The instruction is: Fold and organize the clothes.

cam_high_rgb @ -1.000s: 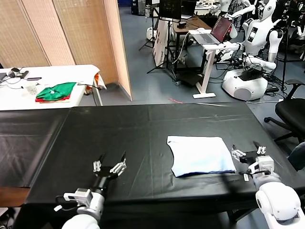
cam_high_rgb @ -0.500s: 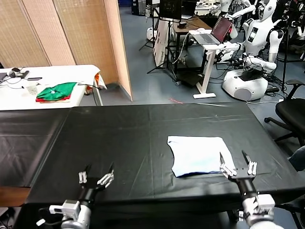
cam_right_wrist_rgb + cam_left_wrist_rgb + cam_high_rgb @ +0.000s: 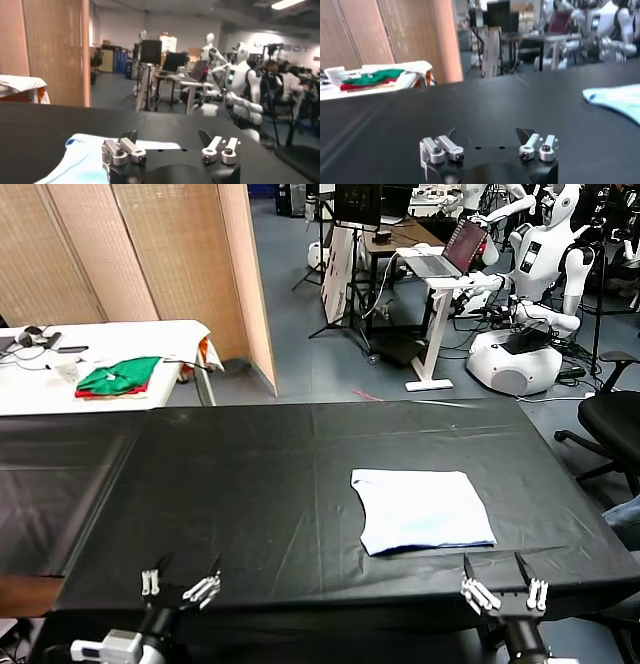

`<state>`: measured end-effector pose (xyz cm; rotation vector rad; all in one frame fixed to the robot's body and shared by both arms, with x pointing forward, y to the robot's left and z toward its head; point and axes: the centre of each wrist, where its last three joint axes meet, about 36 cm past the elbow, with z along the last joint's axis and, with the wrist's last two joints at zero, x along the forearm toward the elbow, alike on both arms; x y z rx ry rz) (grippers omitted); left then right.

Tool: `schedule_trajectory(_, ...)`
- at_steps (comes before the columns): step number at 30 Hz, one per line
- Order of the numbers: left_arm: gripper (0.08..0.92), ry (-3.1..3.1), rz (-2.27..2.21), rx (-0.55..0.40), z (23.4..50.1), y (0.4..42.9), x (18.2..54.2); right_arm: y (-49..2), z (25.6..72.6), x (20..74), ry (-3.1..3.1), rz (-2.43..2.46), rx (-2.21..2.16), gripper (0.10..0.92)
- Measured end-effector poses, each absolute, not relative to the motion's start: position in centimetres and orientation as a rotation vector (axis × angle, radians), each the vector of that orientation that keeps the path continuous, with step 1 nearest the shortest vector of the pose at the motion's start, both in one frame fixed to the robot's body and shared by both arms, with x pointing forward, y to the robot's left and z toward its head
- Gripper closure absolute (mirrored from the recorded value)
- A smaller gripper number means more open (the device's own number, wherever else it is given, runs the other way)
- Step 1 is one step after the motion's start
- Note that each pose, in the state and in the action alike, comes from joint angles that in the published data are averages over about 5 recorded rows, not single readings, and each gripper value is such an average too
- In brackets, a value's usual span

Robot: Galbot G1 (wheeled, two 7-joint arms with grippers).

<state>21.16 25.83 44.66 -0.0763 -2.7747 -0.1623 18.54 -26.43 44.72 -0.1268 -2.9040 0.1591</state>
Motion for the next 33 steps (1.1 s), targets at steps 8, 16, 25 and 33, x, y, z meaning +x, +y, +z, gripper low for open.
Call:
schedule_trajectory(8,0.092,-2.706,-0.091,-0.093,45.6,27.5,19.7,-24.2,45.0,14.7,-2.8,0.215,-0.096,0.115)
schedule_trajectory(16,0.092,-2.617,-0.078,-0.095,46.5,27.2,18.0,-22.9,44.7,12.2,-2.698,0.163,-0.057,0.115)
schedule_trajectory(25,0.092,-2.604,-0.082,-0.113,46.5,27.4,17.7,-22.5,44.8,11.4,-2.661,0.154,-0.056,0.115)
schedule_trajectory(33,0.092,-2.592,-0.081,-0.122,46.2,27.5,17.6,-22.4,44.8,11.4,-2.653,0.149,-0.06,0.115)
